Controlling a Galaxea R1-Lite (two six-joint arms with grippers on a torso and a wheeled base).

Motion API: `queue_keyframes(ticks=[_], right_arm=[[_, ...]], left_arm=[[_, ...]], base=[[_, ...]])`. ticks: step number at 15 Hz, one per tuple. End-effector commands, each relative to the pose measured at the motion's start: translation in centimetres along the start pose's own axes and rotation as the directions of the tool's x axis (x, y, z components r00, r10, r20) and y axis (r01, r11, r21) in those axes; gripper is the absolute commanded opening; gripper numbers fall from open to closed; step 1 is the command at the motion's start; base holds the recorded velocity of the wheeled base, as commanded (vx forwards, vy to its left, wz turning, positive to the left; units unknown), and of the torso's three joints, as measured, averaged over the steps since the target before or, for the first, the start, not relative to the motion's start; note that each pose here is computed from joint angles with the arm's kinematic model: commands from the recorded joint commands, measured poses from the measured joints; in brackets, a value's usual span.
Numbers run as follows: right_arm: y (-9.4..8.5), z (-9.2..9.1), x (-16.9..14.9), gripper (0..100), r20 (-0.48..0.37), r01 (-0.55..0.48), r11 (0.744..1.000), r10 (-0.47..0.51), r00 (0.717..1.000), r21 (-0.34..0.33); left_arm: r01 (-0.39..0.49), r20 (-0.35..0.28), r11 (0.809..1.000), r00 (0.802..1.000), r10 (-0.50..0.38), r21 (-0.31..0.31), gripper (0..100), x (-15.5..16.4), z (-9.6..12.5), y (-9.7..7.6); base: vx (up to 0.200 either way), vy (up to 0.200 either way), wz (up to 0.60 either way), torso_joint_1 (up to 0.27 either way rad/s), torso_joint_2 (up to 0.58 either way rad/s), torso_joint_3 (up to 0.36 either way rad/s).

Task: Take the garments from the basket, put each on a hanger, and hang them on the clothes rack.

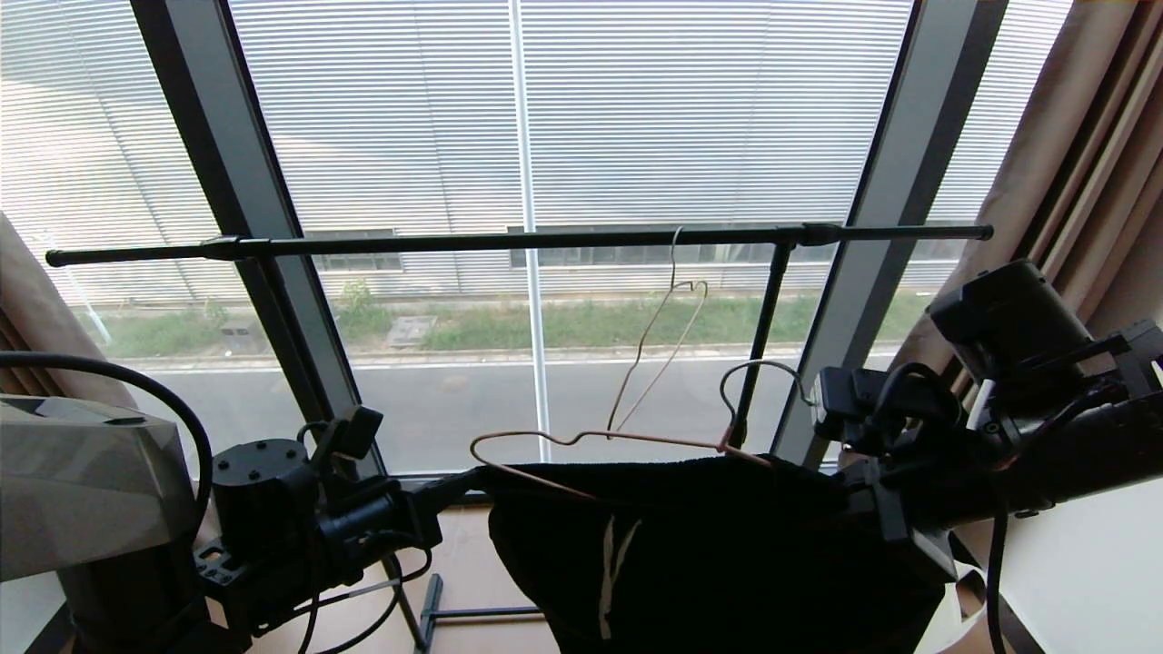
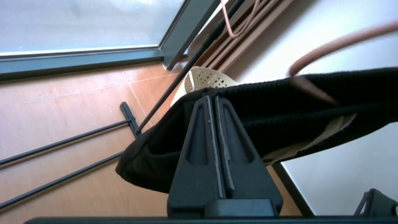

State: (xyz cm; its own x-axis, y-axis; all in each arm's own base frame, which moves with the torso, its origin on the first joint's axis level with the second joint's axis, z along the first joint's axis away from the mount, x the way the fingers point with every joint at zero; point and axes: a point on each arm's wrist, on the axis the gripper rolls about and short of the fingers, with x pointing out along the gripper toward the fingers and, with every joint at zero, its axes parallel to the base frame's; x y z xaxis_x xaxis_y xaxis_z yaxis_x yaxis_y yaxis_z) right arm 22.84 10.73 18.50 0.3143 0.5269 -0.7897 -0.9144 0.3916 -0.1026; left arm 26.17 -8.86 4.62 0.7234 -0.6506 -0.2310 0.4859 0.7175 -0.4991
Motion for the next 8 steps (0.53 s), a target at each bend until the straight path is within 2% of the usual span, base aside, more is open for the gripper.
queue_keyframes(ticks=[1,8], right_arm=[[0.0,-0.2,0.8,0,-0.026,-0.019,1.000,0.019,0.999,0.006],[-0.1,-1.2,2.4,0,-0.090,-0.034,0.999,0.037,0.995,0.030]], left_arm=[[0.003,0.015,1.000,1.000,-0.003,0.005,0,-0.2,0.3,-0.2],[0.006,0.024,1.000,1.000,-0.006,0.009,0,-0.3,0.6,-0.3]], base=[[0.000,0.000,0.00,0.000,0.00,0.000],[0.000,0.000,0.00,0.000,0.00,0.000]])
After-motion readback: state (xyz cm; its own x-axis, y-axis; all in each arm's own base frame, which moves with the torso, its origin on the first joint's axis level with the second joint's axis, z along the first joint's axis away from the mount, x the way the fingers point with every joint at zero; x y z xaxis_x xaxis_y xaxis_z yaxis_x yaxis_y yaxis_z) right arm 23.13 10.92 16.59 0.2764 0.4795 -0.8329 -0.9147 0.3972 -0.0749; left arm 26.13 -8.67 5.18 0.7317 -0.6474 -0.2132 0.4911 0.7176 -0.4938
